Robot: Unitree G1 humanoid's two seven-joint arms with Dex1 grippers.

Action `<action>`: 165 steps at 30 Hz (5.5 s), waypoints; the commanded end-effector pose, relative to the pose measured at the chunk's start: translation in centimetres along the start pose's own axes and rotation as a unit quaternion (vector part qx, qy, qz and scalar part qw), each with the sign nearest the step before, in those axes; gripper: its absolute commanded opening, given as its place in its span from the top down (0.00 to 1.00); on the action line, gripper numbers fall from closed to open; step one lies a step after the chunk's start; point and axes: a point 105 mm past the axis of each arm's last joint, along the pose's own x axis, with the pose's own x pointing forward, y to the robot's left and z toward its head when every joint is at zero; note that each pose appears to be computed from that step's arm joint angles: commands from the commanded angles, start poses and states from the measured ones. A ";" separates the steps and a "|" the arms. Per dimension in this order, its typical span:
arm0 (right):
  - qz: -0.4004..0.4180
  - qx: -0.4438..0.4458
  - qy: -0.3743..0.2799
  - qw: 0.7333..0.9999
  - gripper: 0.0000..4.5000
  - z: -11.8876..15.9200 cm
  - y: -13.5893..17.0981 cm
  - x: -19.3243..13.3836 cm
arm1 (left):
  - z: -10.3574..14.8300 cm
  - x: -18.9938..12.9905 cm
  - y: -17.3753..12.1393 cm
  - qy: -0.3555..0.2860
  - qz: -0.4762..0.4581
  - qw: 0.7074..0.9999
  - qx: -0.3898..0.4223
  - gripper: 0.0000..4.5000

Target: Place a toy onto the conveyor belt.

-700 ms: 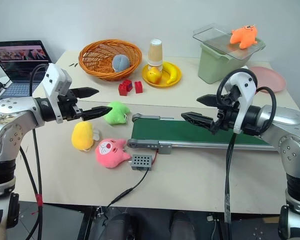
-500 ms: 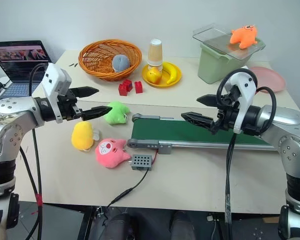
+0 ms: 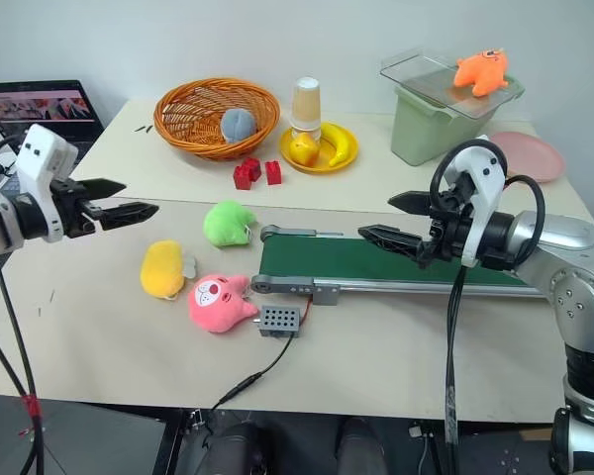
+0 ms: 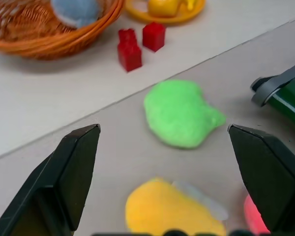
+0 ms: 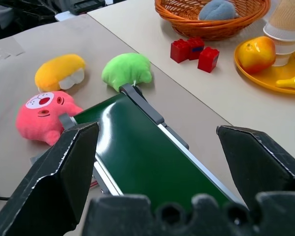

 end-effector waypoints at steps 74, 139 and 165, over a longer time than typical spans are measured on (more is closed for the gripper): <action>-0.044 0.166 -0.056 0.984 0.00 -0.2 3.9 4.4 | 11.4 7.9 -16.1 -0.332 -0.250 0.855 -0.311 0.77; -0.033 0.183 -0.018 0.982 0.00 1.0 4.8 6.8 | 6.7 10.6 -20.7 -0.307 -0.250 0.857 -0.329 0.77; -0.044 0.173 -0.021 0.984 1.00 0.8 3.9 7.7 | 6.8 10.5 -20.0 -0.304 -0.229 0.859 -0.343 0.68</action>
